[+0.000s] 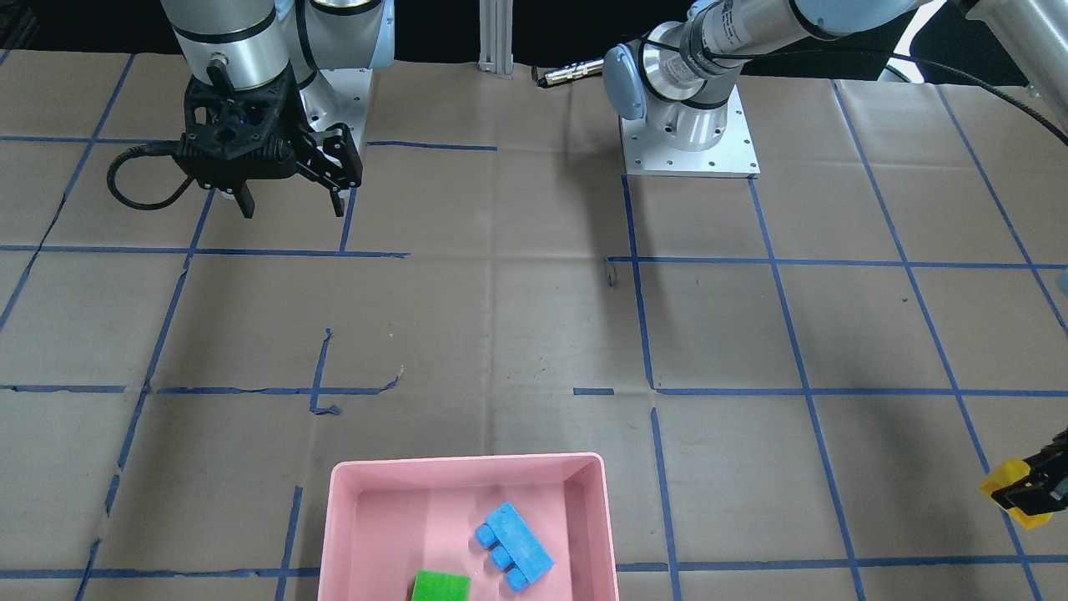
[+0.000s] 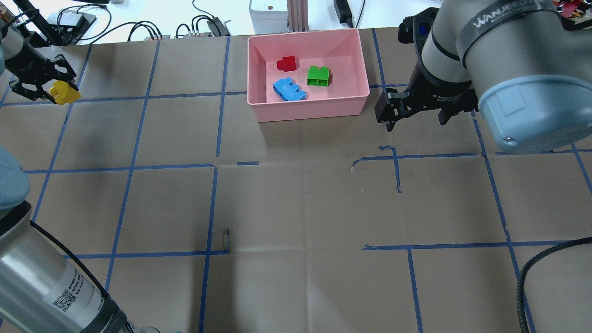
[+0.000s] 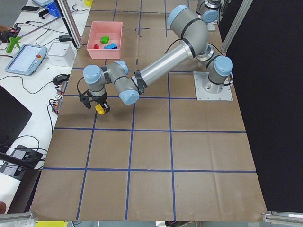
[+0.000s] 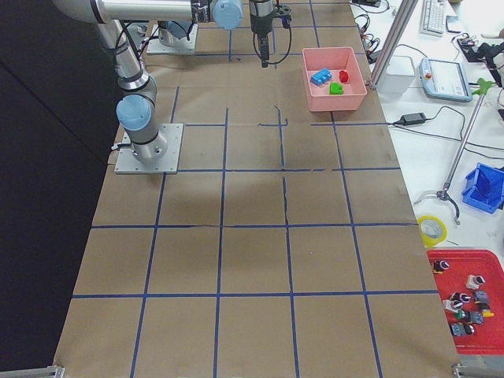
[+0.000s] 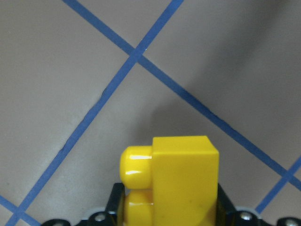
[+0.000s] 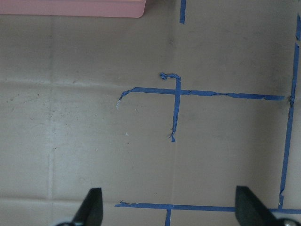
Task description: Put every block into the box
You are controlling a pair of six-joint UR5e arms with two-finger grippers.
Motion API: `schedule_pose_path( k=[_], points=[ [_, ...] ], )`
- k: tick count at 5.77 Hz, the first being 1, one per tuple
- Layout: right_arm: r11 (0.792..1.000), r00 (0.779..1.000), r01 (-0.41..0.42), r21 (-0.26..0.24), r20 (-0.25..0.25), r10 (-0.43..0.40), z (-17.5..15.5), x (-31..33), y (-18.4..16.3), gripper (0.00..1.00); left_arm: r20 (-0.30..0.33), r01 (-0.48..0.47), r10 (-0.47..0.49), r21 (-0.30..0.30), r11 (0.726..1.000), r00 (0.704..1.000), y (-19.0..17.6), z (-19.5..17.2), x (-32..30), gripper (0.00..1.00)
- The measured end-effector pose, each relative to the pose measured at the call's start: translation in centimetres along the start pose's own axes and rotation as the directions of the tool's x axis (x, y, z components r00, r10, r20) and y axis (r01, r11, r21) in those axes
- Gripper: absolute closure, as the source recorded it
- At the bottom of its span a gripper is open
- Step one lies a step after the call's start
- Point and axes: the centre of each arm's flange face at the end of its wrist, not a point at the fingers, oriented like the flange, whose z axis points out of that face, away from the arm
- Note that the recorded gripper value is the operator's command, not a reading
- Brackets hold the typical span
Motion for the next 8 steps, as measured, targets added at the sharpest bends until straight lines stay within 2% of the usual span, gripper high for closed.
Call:
schedule_pose_path(
  k=[2, 4, 5, 6, 8],
  points=[
    [1.0, 1.0, 0.002, -0.003, 0.0, -0.002, 0.2, 0.0, 0.1, 0.0, 0.007, -0.199, 0.2, -0.039, 0.979, 0.98, 1.8, -7.2, 7.9, 0.87],
    [1.0, 1.0, 0.003, -0.003, 0.0, -0.003, 0.2, 0.0, 0.1, 0.0, 0.03, -0.373, 0.375, -0.055, 0.926, 0.927, 7.3, -9.5, 19.4, 0.87],
    [1.0, 1.0, 0.002, -0.004, 0.0, -0.002, 0.3, 0.1, 0.1, 0.0, 0.031, -0.438, 0.441, -0.059, 0.897, 0.897, 11.0, -9.4, 25.4, 0.87],
    [1.0, 1.0, 0.002, -0.006, 0.0, -0.002, 0.4, 0.1, 0.1, 0.0, 0.029, -0.472, 0.475, -0.069, 0.879, 0.879, 15.0, -8.5, 31.0, 0.86],
    [1.0, 1.0, 0.004, -0.009, 0.0, -0.004, 0.5, -0.1, 0.1, 0.0, 0.017, -0.493, 0.494, -0.054, 0.869, 0.869, 21.7, -3.7, 41.1, 0.83]
  ],
)
